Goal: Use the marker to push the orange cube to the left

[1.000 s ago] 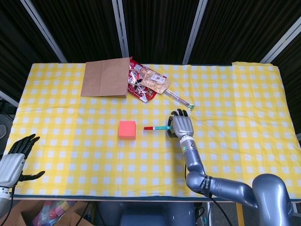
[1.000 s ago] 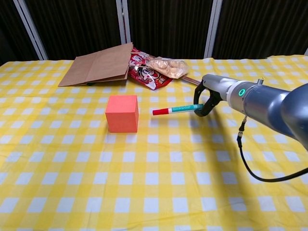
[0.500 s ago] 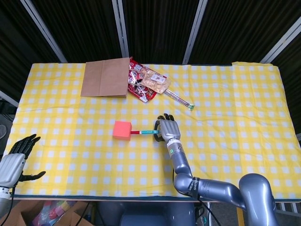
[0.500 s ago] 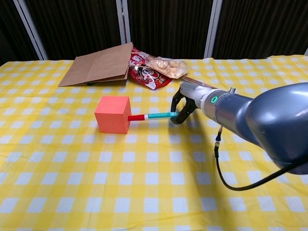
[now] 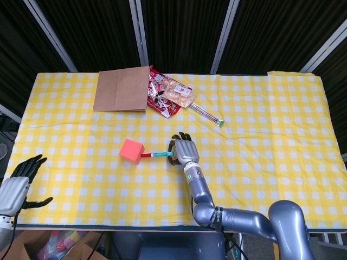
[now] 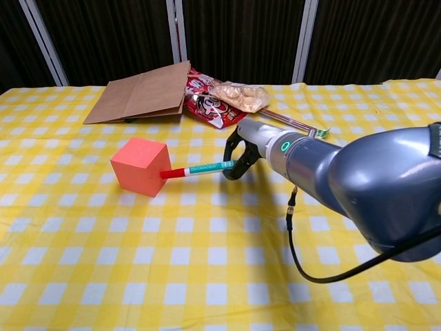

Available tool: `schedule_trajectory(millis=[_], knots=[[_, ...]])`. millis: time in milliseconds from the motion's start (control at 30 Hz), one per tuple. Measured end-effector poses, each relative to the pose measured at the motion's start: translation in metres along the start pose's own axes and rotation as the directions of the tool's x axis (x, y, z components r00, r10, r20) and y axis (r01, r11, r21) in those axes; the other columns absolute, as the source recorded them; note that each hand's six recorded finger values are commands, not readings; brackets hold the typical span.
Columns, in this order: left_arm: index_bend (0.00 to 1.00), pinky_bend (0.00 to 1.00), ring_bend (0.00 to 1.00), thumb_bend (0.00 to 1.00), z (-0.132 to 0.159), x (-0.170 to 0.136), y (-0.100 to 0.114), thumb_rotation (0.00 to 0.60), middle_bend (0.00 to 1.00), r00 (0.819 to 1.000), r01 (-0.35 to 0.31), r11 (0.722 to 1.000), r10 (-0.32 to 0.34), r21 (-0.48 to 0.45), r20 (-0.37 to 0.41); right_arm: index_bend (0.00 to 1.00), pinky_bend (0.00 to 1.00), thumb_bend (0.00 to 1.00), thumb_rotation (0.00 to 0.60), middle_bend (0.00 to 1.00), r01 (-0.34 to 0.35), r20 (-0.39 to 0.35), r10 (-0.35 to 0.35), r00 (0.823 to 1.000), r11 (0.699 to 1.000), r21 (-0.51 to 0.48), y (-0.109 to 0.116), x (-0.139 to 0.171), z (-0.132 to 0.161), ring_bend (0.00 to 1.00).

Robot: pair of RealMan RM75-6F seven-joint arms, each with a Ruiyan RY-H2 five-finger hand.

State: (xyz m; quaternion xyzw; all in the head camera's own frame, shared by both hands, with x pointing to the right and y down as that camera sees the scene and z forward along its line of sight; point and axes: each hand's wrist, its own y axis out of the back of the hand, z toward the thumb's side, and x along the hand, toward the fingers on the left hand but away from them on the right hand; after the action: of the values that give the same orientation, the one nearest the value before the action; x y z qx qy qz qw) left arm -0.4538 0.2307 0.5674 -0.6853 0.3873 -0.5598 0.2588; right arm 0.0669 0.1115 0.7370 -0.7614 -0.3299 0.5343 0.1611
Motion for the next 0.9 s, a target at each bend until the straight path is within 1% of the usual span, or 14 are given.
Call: schedule_trajectory(millis=[200,300,500,700,900], knots=[[0.0,0.05,0.0,0.0,0.0,0.0,0.0,0.6,0.0,1.0,-0.001,1.0,0.001,0.001,-0.001,0.65,0.0,0.52,0.6,0.21,-0.004,-0.001,0.004,1.0,1.0,0.007,-0.003,0.001,0.002,0.0],[0.0,0.05,0.0,0.0,-0.001,0.0,0.001,0.6,0.0,1.0,-0.002,1.0,0.002,0.001,-0.003,0.65,0.0,0.52,0.6,0.21,0.001,-0.001,-0.001,1.0,1.0,0.026,-0.001,0.003,-0.001,0.0],[0.0,0.05,0.0,0.0,-0.002,0.0,0.001,0.6,0.0,1.0,-0.003,1.0,0.003,0.005,0.0,0.65,0.0,0.52,0.6,0.21,0.039,-0.002,-0.039,0.999,0.996,0.083,0.017,0.012,-0.017,0.0],[0.0,0.05,0.0,0.0,-0.001,-0.001,0.0,0.6,0.0,1.0,-0.003,1.0,0.003,0.012,0.0,0.65,0.0,0.52,0.6,0.21,0.071,0.008,-0.073,0.997,0.984,0.164,0.042,0.034,-0.056,0.0],[0.0,0.05,0.0,0.0,0.001,-0.001,-0.001,0.6,0.0,1.0,-0.005,1.0,0.005,0.024,0.005,0.65,0.0,0.52,0.6,0.21,0.081,0.058,-0.095,0.994,0.975,0.208,0.059,0.056,-0.104,0.0]])
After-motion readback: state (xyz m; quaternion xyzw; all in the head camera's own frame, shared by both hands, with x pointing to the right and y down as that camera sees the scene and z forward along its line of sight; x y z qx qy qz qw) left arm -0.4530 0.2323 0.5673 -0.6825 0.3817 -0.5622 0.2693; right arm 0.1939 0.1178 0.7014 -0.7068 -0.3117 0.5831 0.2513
